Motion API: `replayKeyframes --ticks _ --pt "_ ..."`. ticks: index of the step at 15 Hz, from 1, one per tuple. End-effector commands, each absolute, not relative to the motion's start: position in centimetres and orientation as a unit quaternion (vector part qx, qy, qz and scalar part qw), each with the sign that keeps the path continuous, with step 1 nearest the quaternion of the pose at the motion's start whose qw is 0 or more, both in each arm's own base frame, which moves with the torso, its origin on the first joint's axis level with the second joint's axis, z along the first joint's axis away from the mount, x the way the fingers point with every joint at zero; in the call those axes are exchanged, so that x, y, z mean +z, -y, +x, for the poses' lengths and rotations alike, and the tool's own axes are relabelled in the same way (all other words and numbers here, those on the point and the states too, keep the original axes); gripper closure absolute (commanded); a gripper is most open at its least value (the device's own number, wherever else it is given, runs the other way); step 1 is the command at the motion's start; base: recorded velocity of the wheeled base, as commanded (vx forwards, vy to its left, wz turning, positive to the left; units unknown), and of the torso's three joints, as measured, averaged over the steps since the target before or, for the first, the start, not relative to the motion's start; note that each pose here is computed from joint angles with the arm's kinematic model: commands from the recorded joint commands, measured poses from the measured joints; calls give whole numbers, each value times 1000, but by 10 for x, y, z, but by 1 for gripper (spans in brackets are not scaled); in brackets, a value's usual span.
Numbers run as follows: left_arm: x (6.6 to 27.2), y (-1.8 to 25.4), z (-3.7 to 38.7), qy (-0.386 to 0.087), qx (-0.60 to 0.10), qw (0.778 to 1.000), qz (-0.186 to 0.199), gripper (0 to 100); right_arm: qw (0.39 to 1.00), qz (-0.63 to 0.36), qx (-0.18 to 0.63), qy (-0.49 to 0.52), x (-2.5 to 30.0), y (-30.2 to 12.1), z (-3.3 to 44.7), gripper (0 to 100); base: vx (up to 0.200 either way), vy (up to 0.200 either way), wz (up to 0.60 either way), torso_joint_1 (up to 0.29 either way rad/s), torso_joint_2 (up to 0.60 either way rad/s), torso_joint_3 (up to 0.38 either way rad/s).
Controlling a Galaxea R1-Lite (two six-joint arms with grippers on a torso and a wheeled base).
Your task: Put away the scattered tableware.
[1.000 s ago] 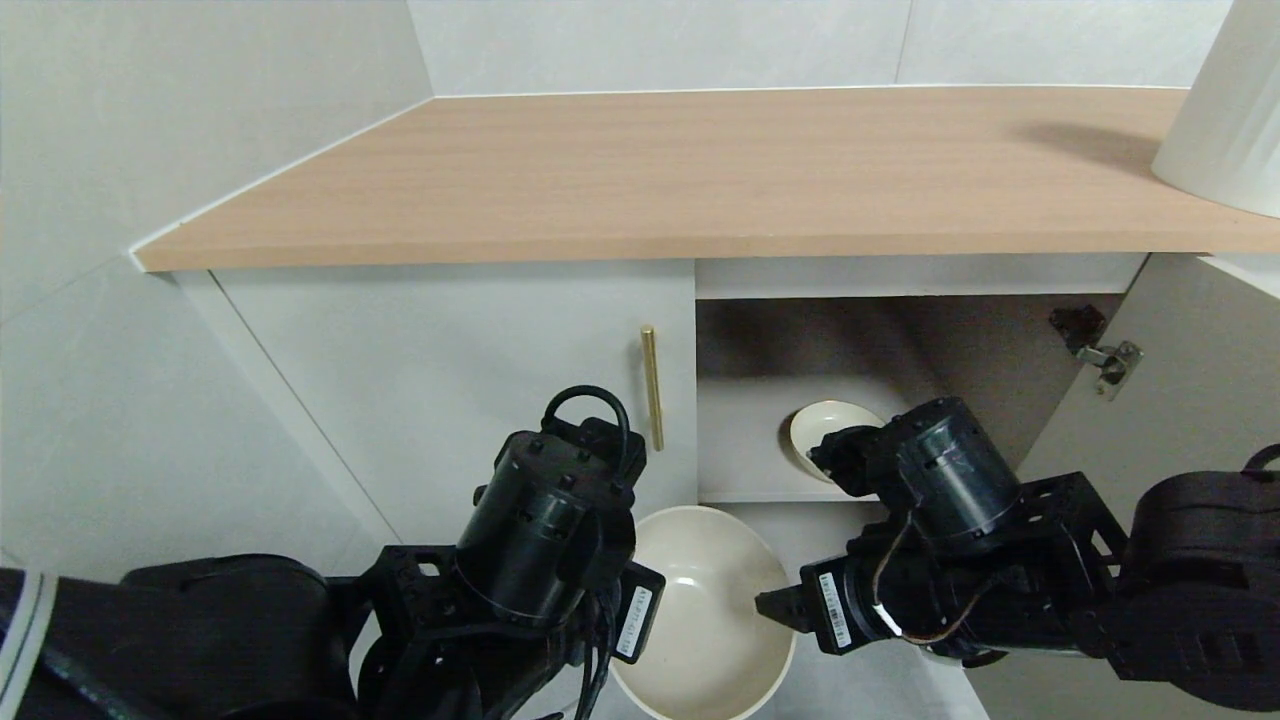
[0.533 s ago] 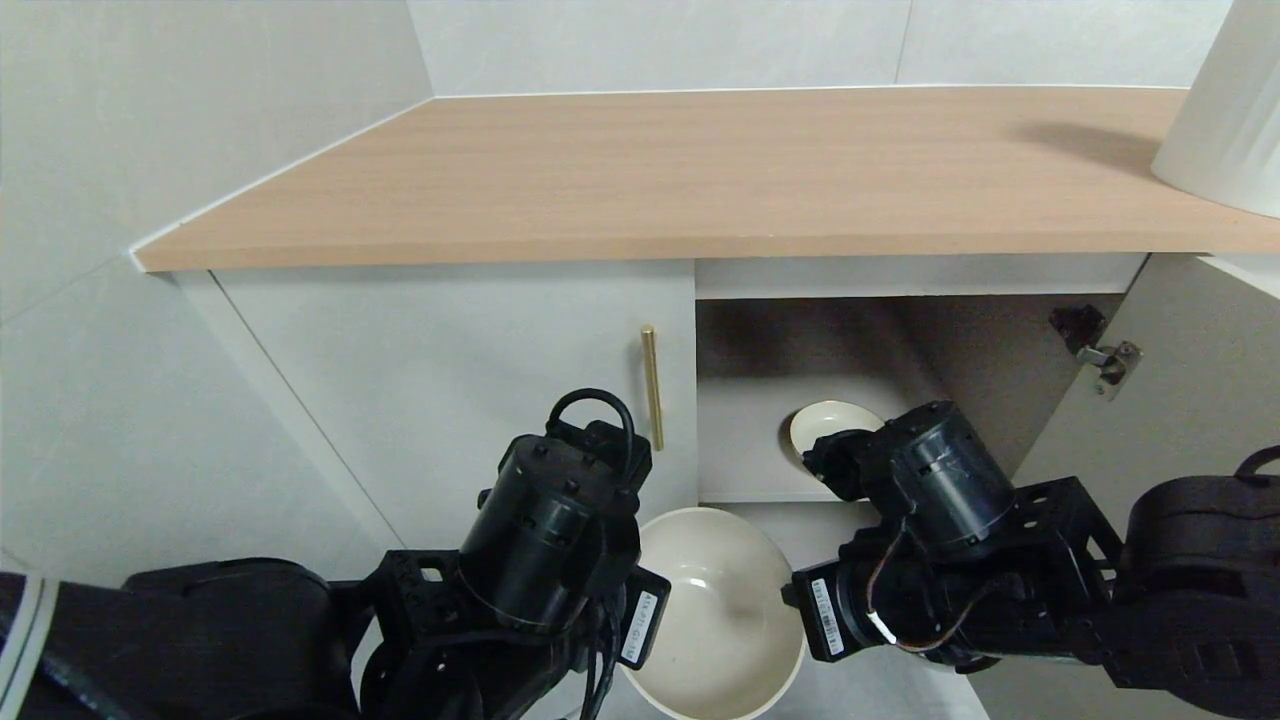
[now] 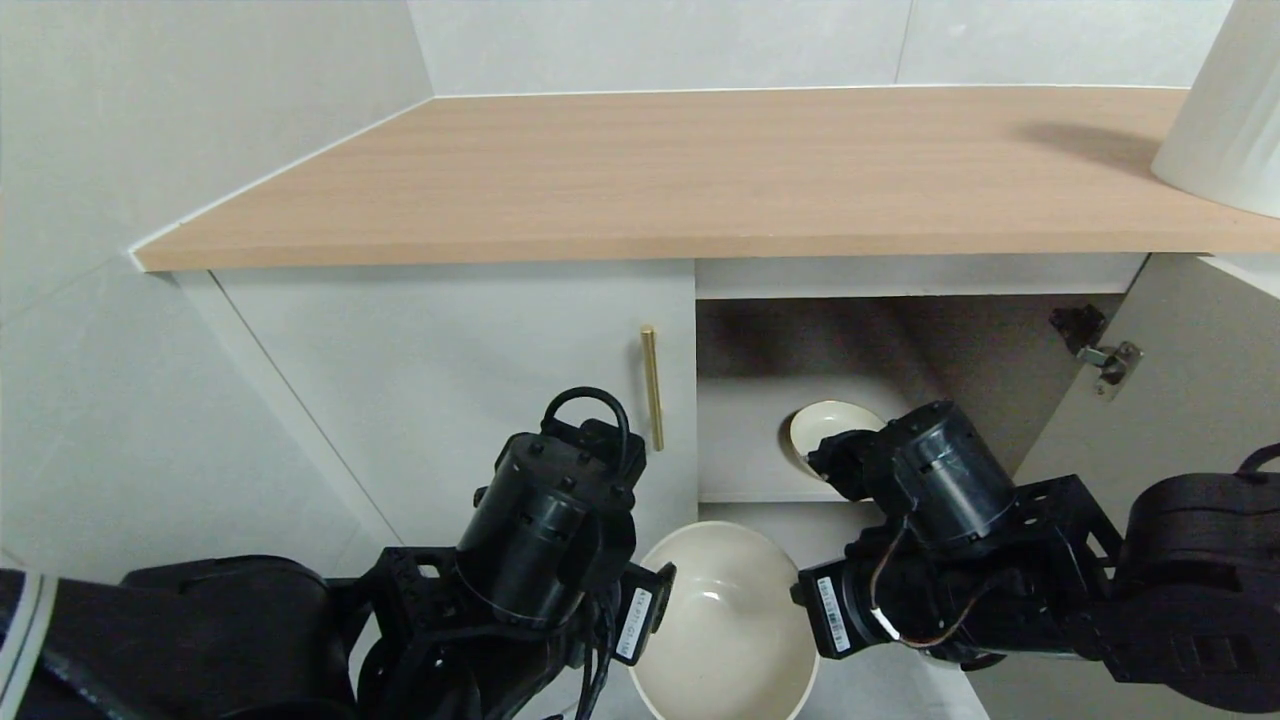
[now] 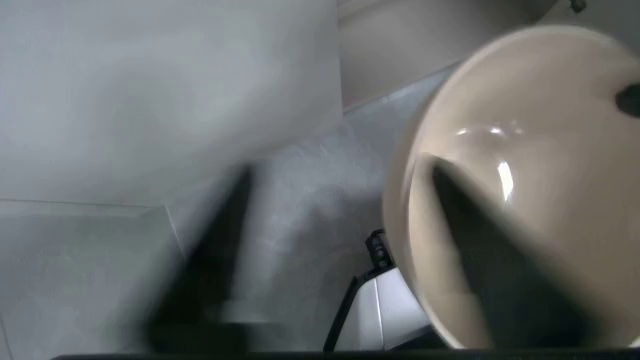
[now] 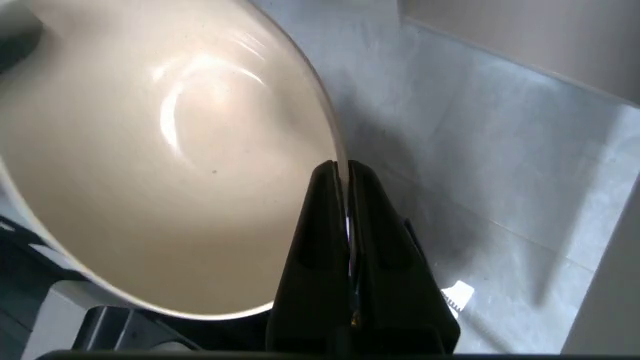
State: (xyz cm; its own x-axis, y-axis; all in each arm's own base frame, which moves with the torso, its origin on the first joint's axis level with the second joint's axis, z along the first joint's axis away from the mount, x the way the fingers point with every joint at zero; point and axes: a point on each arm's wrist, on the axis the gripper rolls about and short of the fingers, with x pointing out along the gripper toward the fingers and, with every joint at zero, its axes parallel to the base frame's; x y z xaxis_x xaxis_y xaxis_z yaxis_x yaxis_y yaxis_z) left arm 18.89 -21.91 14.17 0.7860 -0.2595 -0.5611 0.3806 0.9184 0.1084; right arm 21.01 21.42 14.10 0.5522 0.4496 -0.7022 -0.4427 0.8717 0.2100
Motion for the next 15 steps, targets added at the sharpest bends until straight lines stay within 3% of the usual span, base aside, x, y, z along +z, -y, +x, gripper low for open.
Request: replayKeyframes --ticks 1,3,8,11,15 --pt "142 219 189 -279 -171 939 107 0 881 5 254 -399 141 -215 210 100 0 0 0 0 0 0" --pt "143 219 189 -278 -171 939 106 0 885 14 244 -396 141 -214 214 100 0 0 0 0 0 0" --pt "146 217 188 -274 -170 941 102 0 956 82 98 -265 120 -199 266 100 0 0 0 0 0 0" --pt "145 217 188 -275 -170 941 103 0 961 99 61 -251 108 -186 290 100 0 0 0 0 0 0" --pt "145 217 188 -275 -170 941 103 0 965 139 -3 -222 118 -149 325 100 0 0 0 0 0 0"
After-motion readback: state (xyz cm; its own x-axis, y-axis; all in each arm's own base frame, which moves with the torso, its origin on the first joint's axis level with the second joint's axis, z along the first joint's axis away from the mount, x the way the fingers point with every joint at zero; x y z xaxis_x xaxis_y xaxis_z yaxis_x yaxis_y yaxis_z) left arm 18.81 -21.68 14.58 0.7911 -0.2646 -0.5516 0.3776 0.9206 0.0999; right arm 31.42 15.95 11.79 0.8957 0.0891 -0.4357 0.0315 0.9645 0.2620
